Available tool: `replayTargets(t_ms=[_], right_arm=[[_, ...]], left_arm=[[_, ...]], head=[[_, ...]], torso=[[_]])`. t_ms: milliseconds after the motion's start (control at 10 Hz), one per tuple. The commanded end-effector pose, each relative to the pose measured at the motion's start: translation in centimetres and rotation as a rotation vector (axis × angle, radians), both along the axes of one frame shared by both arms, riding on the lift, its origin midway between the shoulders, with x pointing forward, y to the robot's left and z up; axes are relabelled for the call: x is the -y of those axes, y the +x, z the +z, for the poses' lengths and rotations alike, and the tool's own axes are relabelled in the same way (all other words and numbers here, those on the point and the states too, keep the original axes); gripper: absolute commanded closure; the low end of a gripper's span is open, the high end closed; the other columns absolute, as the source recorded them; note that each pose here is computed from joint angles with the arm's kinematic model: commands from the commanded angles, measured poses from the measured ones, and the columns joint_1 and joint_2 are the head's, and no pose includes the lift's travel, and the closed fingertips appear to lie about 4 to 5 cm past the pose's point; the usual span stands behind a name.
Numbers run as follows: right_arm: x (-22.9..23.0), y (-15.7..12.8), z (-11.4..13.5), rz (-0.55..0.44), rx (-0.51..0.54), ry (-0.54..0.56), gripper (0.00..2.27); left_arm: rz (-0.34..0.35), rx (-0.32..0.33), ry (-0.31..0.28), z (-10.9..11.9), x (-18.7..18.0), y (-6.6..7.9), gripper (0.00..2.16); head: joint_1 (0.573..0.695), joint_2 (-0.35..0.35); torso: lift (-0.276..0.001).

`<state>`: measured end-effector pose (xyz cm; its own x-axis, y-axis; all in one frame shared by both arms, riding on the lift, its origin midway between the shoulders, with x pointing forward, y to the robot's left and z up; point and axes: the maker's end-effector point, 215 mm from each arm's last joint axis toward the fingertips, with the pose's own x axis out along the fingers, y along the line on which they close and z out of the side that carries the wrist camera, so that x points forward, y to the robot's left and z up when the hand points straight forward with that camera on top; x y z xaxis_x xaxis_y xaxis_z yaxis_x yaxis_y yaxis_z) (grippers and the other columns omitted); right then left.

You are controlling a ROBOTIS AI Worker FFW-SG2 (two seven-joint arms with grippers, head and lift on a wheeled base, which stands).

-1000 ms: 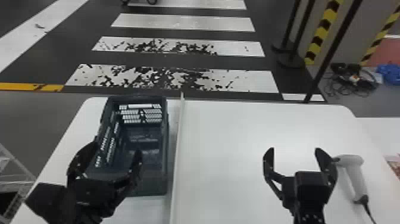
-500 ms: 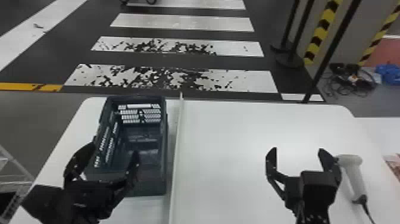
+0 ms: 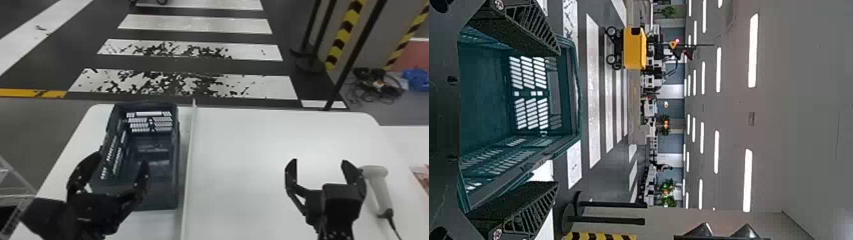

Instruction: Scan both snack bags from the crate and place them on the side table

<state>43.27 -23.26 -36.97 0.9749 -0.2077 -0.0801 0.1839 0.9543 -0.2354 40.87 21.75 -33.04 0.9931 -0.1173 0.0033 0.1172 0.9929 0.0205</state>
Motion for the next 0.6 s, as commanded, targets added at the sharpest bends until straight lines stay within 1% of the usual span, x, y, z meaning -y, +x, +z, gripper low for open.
replayTargets(t_ms=[0,500], right_arm=[[0.08,-0.02,0.0,-0.002,0.0,0.001,0.0],[0.33,0.07,0.05,-0.006,0.001,0.0,0.0]], left_arm=[[0.0,-0.001,0.001,-0.08,-0.02,0.0,0.08],[0.001,-0.002,0.0,-0.15,0.0,0.11,0.08]], head=[[0.695,-0.02],[0.695,-0.023]], torso=[[-0.098],[-0.098]])
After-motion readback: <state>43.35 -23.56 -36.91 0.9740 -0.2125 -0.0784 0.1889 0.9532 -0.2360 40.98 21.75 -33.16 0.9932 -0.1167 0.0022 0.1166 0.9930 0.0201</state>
